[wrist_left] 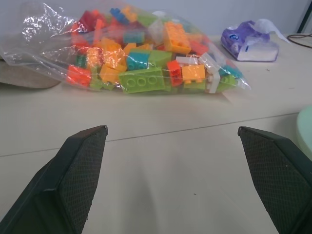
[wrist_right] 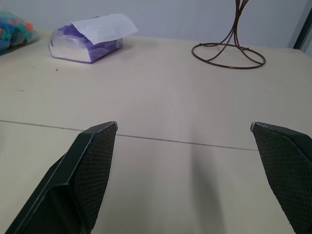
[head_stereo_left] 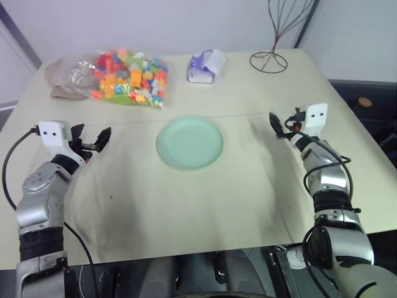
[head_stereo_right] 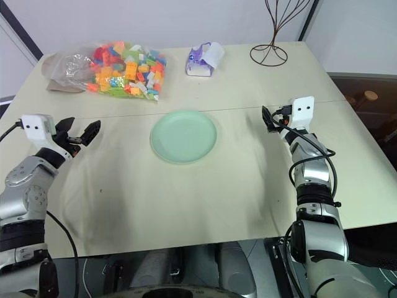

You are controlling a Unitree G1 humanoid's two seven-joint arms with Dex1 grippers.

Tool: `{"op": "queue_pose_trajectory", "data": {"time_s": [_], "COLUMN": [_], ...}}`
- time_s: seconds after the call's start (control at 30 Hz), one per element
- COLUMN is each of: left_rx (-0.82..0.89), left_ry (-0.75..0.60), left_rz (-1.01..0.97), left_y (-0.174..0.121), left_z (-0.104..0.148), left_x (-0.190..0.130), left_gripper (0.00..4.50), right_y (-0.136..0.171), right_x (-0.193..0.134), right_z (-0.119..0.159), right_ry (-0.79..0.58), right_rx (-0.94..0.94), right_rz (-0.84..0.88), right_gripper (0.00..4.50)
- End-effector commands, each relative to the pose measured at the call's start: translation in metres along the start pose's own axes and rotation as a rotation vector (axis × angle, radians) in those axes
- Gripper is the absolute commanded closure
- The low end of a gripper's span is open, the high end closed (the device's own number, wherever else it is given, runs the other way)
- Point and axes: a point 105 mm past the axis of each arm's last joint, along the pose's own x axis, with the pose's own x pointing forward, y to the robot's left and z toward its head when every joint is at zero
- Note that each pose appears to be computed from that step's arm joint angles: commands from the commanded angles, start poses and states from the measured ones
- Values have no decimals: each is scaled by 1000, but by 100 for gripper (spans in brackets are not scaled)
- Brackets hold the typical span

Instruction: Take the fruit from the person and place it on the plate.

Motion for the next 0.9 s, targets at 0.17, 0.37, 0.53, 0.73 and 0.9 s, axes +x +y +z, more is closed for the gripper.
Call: {"op": "queue_pose_trajectory", "data": {"time_s": [0.17,0.37,0.53,0.73,0.9], "left_rx": [32,34,34,34,35], "left_ry": [-46,-46,-47,-45,-42], "left_rz": [7,6,5,5,7], "left_y": [5,6,6,6,7], "left_z": [16,17,16,15,13], "left_x": [-1,0,0,0,0], "left_gripper": [0,0,0,0,0], "right_y": [-2,-2,-2,-2,-3], "right_x": [2,3,3,2,2], "right_z": [15,15,14,14,14], "right_ry": [-52,-52,-52,-50,-48], "right_rx": [-14,-14,-14,-16,-18], "right_rz": [-3,-4,-4,-4,-2], "right_gripper": [3,3,3,3,3]}}
